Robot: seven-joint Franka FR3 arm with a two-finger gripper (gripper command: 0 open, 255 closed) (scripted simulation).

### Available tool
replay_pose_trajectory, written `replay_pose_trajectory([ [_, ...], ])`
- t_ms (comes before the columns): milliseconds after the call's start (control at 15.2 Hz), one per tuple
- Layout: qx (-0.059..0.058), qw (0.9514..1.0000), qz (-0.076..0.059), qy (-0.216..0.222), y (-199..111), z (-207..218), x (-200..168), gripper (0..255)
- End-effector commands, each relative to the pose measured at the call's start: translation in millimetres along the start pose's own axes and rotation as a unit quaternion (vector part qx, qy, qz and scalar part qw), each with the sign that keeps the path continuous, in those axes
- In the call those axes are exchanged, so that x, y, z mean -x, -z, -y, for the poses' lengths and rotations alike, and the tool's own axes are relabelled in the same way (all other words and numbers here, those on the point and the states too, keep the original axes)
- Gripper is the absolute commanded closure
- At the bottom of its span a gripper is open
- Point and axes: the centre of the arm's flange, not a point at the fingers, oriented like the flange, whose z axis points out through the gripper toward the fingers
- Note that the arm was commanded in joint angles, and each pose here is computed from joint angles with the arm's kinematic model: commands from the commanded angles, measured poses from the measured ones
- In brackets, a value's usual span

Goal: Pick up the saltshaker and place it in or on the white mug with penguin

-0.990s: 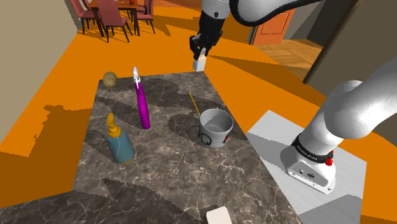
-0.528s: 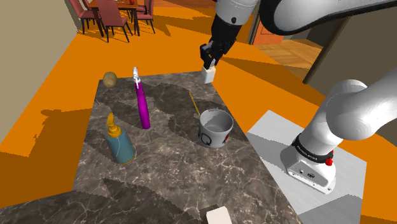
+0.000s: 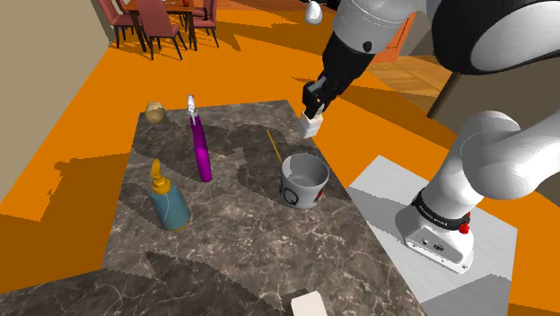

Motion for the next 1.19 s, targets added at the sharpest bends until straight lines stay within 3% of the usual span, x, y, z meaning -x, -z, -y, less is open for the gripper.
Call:
replay_pose_trajectory([
  [0,0.0,1.0,0.0,0.0,-3,3,8,255],
  [1122,0.0,1.0,0.0,0.0,-82,10,36,255],
])
